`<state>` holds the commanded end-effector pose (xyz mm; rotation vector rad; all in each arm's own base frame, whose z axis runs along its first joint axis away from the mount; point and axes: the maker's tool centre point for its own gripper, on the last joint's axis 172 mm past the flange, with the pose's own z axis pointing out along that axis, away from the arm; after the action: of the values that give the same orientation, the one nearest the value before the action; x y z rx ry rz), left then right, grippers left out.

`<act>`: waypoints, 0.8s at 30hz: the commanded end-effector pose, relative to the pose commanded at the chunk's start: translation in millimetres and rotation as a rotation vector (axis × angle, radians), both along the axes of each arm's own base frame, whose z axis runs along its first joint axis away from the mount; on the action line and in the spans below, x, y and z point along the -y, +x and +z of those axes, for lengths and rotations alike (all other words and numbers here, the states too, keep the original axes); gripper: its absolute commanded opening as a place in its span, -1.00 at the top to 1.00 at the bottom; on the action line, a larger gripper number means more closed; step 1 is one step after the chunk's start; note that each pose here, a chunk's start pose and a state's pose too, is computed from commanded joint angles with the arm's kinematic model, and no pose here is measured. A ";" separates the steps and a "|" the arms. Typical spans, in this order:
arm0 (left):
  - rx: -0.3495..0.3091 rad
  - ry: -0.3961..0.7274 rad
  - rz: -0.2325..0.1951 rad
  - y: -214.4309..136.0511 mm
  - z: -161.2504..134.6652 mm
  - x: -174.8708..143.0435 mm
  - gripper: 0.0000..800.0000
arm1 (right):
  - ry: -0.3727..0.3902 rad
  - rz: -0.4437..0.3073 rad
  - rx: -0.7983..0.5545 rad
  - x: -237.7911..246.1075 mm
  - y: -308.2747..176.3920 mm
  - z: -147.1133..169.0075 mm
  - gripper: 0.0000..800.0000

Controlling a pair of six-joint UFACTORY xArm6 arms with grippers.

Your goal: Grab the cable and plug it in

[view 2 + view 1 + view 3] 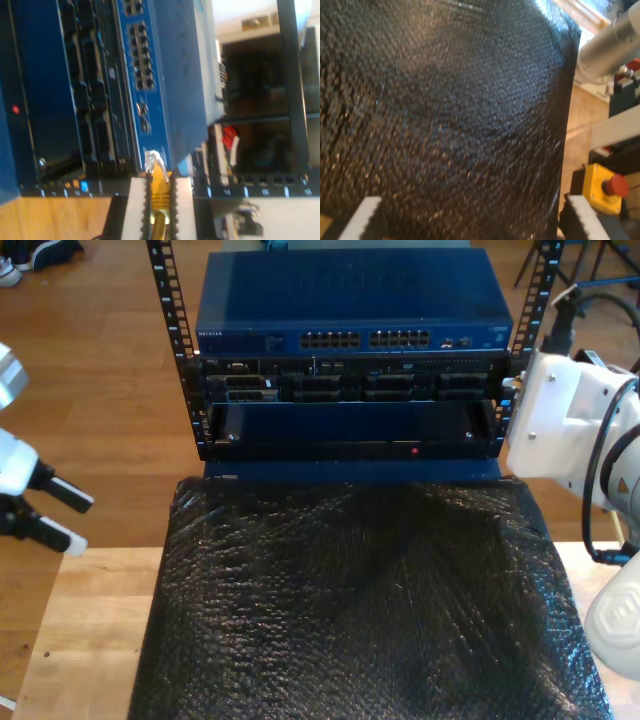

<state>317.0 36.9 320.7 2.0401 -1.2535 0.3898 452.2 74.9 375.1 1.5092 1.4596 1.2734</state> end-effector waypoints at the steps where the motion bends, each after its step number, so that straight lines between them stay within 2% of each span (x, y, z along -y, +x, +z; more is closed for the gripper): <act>1: 0.009 0.002 0.000 -1.6 -1.3 -6.0 -1.00 | -0.005 -0.009 0.012 2.5 -0.3 0.1 1.00; 4: 0.047 0.010 -0.007 -9.1 -4.7 -25.6 -1.00 | -0.018 -0.032 0.031 9.3 -0.8 -3.4 1.00; 10: 0.107 0.035 -0.080 -34.0 -21.7 -59.0 -1.00 | -0.048 -0.084 0.075 23.3 0.5 -8.9 1.00; 16: 0.128 0.079 -0.161 -66.9 -38.6 -92.9 -1.00 | -0.080 -0.107 0.103 24.5 4.5 -15.1 1.00; 21: 0.210 0.083 -0.180 -83.3 -46.9 -118.8 -1.00 | -0.112 -0.104 0.154 12.1 4.5 -15.7 1.00; 24: 0.217 0.092 -0.189 -100.5 -53.4 -133.1 -1.00 | -0.144 -0.089 0.173 -2.6 3.9 -25.3 1.00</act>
<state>216.5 170.0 267.2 1.9730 -1.6080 0.4814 456.1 77.5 349.8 1.3209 1.3287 1.1883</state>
